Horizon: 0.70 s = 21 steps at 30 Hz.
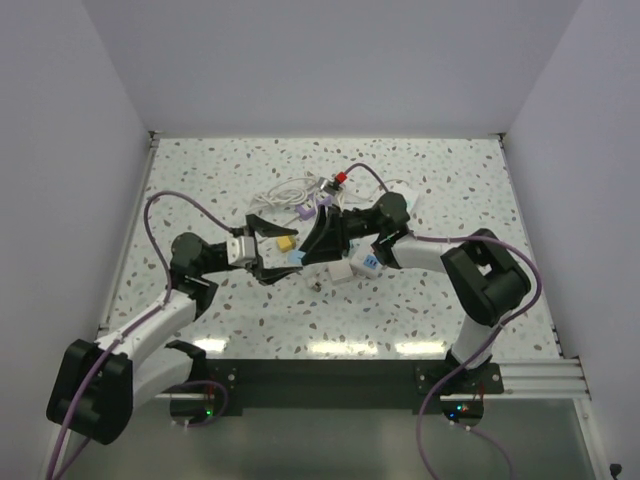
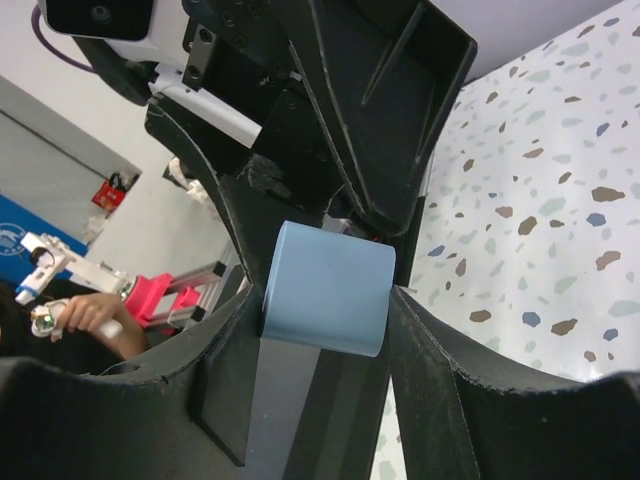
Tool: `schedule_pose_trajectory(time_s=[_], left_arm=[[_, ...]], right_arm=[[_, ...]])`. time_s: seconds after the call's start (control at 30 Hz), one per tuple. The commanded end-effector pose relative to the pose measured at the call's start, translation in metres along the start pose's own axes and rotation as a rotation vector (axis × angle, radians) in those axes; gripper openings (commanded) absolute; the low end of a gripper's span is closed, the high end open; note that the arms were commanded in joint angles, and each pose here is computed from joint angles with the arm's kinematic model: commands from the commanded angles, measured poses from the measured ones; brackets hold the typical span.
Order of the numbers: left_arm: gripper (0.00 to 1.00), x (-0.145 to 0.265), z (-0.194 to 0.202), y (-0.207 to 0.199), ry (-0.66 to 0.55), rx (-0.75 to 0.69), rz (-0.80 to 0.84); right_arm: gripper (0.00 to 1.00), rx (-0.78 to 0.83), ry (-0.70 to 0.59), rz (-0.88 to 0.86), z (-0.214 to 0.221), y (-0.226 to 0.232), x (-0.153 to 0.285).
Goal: Insert the plug
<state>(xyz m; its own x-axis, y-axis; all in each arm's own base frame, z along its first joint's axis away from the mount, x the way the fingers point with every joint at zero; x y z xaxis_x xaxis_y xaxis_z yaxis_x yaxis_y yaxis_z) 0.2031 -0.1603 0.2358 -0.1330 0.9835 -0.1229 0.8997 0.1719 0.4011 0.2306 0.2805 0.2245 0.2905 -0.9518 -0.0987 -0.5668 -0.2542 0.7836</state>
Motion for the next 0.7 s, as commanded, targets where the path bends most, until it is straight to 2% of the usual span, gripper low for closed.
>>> schedule_pose_trajectory(time_s=[0.0, 0.1, 0.27, 0.5, 0.67], left_arm=[[0.78, -0.006, -0.008, 0.008, -0.013, -0.03, 0.018], [0.77, -0.008, -0.007, 0.006, -0.01, -0.02, 0.049], [0.67, -0.011, -0.007, 0.003, -0.008, -0.014, 0.076], [0.62, -0.017, -0.001, 0.003, 0.017, 0.005, 0.115], [0.54, -0.018, 0.0, 0.003, 0.019, 0.003, 0.117]], right_arm=[[0.16, 0.097, 0.014, -0.052, -0.008, 0.018, -0.002], [0.16, 0.103, 0.013, -0.055, -0.009, 0.021, -0.003], [0.16, 0.101, 0.013, -0.058, -0.009, 0.021, -0.005], [0.16, 0.134, 0.005, -0.088, -0.014, 0.036, -0.005], [0.17, 0.125, -0.005, -0.084, -0.013, 0.037, -0.004]])
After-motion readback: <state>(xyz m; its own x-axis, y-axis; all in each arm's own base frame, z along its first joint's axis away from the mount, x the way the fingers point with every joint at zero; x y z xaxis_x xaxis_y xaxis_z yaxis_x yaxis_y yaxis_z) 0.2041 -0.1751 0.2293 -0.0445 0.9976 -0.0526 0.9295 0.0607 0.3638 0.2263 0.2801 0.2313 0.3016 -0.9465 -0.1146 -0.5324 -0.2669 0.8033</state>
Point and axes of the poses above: each gripper's point midway between its finger pads, its own x axis back along the fingers, its own y axis along the line the jaws close on, z = x × y, the point moved 8 cm from there along x, back along the fingers, and after that the axes turned 8 degrees about -x, right-handed, at the moved point
